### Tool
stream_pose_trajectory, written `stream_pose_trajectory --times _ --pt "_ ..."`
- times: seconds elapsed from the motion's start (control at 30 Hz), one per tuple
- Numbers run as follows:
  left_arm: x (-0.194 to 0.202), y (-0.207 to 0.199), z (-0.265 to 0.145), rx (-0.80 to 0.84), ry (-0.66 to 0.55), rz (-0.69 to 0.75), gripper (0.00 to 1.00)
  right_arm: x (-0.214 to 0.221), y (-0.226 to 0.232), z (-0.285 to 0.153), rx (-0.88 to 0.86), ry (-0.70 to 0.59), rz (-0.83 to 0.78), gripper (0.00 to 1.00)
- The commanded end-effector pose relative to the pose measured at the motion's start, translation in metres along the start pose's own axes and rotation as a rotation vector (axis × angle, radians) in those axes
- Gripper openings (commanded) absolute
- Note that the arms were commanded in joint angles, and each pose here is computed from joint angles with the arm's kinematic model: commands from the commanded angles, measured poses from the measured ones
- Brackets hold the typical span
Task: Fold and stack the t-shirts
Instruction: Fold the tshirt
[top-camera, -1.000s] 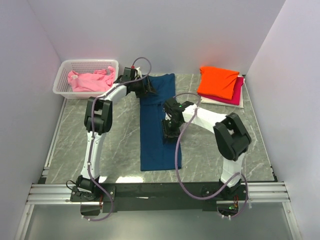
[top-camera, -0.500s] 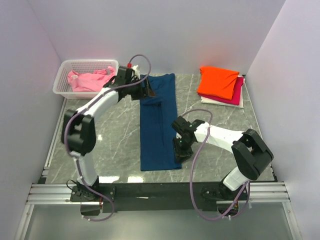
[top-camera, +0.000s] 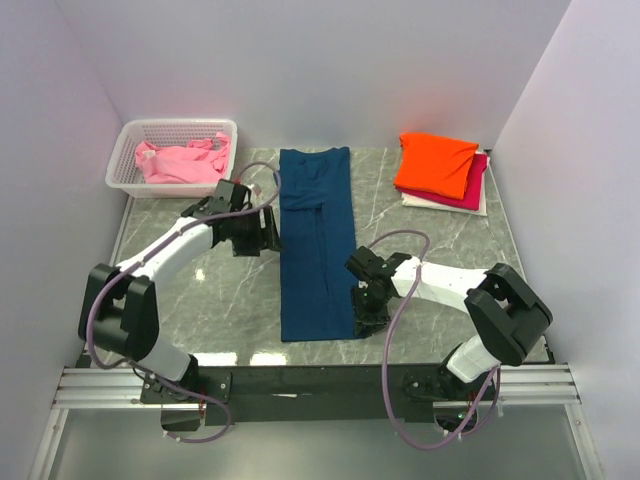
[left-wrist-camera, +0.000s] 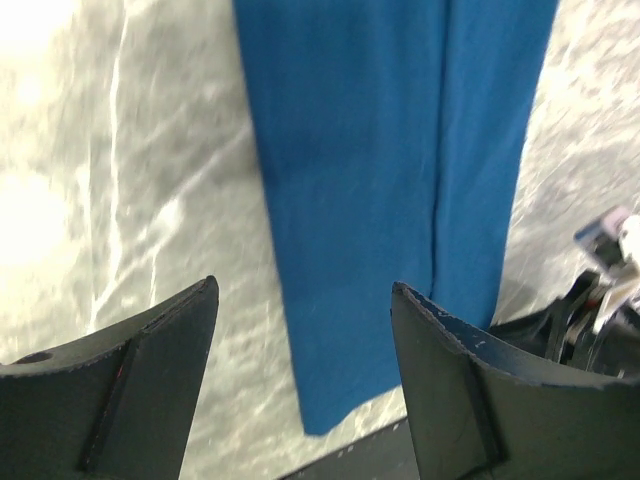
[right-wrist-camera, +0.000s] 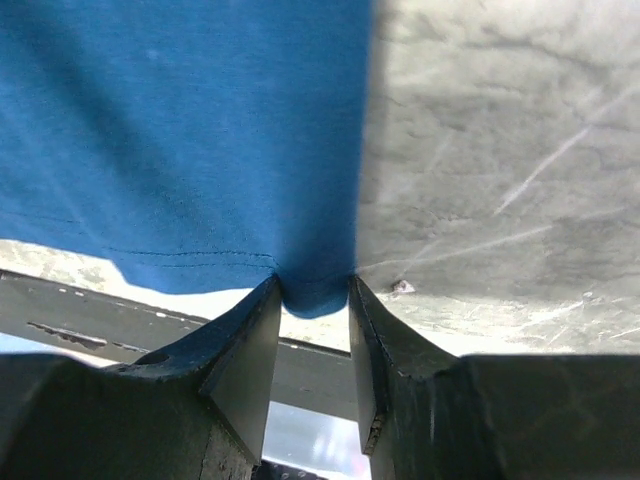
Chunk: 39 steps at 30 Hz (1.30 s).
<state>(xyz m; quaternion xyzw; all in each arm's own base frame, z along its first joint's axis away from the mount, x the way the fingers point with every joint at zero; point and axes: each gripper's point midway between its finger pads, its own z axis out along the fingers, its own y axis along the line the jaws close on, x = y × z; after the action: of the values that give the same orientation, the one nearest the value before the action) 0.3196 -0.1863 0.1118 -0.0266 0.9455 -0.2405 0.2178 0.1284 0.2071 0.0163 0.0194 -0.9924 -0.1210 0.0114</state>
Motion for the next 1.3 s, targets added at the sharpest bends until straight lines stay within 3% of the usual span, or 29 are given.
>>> stream_pose_trajectory --times 0.0,0.17,0.37,0.57,0.8,0.97,1.27 --pt "0.013 0.001 -0.017 -0.011 0.004 0.012 0.76 0.0 -0.005 0.002 0.017 -0.034 0.02 0.41" --pt "0.05 0.005 -0.017 -0.021 0.094 0.013 0.74 0.005 -0.008 0.01 0.013 -0.022 0.033 0.36" --pt "0.103 0.009 -0.012 -0.013 0.245 0.001 0.69 0.001 -0.004 0.008 0.003 -0.02 -0.004 0.18" --pt "0.149 0.012 -0.015 -0.02 0.358 -0.038 0.66 -0.001 0.0 0.006 0.003 -0.001 -0.045 0.15" --pt "0.176 0.002 -0.016 0.021 0.361 -0.129 0.6 0.003 -0.007 0.007 0.034 0.028 -0.081 0.14" --pt "0.188 -0.01 -0.011 0.026 0.358 -0.119 0.59 0.006 -0.012 0.006 0.043 0.032 -0.103 0.14" --pt "0.207 0.014 -0.001 -0.136 0.324 -0.187 0.57 0.012 -0.017 0.004 0.045 0.038 -0.117 0.14"
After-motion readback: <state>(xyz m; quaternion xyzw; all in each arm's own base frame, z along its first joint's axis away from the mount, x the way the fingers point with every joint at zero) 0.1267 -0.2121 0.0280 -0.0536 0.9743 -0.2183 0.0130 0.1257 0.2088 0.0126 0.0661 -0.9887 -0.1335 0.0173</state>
